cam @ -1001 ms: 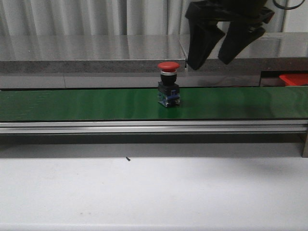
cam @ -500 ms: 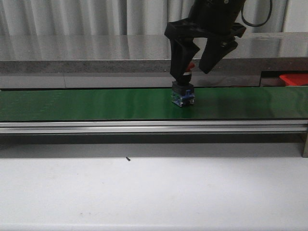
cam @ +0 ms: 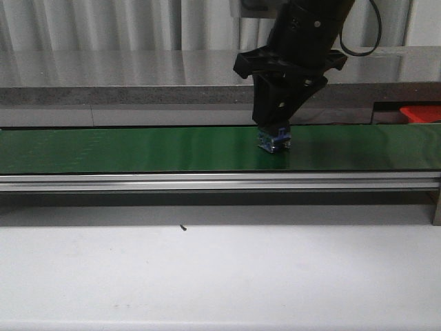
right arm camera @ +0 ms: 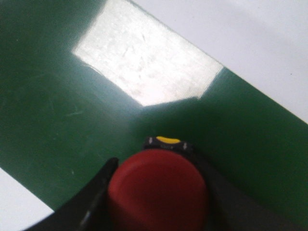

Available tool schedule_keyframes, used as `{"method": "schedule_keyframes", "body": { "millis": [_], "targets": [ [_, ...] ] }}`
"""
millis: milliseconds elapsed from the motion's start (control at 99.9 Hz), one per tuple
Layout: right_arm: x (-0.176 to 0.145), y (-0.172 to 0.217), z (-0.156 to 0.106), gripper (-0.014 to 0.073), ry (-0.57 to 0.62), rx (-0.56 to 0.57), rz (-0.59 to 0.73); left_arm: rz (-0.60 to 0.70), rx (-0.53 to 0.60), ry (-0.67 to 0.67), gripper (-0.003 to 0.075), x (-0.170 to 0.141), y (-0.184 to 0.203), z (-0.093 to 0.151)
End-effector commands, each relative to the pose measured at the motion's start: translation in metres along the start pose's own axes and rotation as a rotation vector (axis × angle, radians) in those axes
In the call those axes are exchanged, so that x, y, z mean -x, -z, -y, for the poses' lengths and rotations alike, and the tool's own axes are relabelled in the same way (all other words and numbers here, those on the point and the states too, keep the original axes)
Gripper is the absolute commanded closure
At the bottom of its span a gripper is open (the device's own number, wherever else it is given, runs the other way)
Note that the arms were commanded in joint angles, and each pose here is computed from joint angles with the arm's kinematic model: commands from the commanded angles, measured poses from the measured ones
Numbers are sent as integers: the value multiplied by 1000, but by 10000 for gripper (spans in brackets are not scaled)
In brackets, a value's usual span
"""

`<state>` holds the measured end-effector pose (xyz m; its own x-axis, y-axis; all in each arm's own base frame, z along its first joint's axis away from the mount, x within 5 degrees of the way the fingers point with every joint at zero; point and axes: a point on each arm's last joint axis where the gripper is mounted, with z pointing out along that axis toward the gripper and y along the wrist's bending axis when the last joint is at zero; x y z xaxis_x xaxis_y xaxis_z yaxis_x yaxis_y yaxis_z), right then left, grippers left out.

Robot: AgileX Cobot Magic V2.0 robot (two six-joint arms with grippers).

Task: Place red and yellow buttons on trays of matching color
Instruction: 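Drop the second red button into the red tray with the right gripper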

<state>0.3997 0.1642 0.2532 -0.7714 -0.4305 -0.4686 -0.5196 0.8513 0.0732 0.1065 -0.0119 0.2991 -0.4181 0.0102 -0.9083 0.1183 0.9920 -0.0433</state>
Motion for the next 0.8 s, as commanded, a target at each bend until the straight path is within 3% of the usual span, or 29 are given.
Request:
{"method": "schedule_keyframes", "body": {
  "millis": [0, 220, 360, 540, 791],
  "targets": [
    [15, 34, -1, 337, -2, -15, 127, 100, 1, 12, 739, 15, 4, 0],
    [13, 45, 8, 361, -26, -27, 123, 100, 1, 12, 739, 15, 4, 0],
    [8, 78, 33, 361, -72, -75, 168, 100, 1, 12, 739, 15, 4, 0],
    [-17, 141, 97, 361, -224, -206, 254, 100, 1, 12, 739, 15, 4, 0],
    [-87, 197, 201, 361, -523, -396, 263, 100, 1, 12, 739, 15, 4, 0]
  ]
}}
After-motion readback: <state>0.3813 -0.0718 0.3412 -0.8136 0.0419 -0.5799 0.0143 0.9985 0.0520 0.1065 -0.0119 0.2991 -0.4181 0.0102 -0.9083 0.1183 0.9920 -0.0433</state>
